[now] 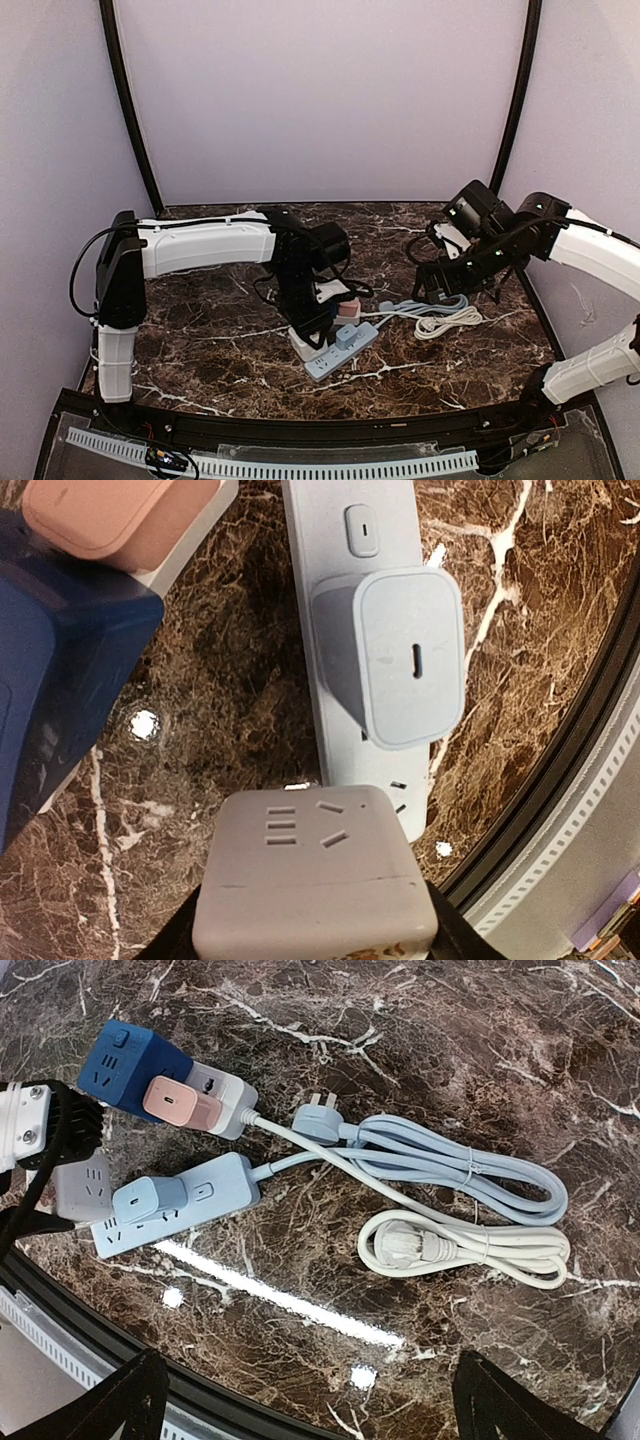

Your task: Insert the plug

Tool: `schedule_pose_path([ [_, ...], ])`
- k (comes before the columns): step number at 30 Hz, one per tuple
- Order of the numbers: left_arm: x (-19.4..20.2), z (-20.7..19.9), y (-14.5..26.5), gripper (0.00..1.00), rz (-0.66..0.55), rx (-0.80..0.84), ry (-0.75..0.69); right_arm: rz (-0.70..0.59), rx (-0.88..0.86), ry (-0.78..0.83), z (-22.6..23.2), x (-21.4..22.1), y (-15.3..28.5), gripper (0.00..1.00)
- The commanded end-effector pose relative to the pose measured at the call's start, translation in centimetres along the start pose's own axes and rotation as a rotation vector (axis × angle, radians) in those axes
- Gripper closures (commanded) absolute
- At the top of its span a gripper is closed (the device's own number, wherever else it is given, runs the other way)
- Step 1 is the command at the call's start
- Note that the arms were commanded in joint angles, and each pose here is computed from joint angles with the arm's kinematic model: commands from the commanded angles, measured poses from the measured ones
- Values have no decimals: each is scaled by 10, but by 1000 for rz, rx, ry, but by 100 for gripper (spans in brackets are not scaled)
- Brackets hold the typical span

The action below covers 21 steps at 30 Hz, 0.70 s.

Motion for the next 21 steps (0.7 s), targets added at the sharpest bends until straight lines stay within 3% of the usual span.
schedule_pose_path([
  [1,8,-8,-3,86,26,82,4,-4,-6,-20,-3,2,2,1],
  [11,-6,-20,35,86,-88,144,-22,4,-15,-24,0,0,-1,1],
  [21,-2,-29,23,86,-80,331,-31,7,-20,-27,0,2,-3,1],
])
Point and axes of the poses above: each gripper's point midway between its finger pads, its own y axis back along the fingers, its own z axis along the line the jaws close on, x = y × z, the point moved 8 cm from there along y, back along the fingers, and after that the axes turned 12 degrees about -y, right-handed, at the moved point
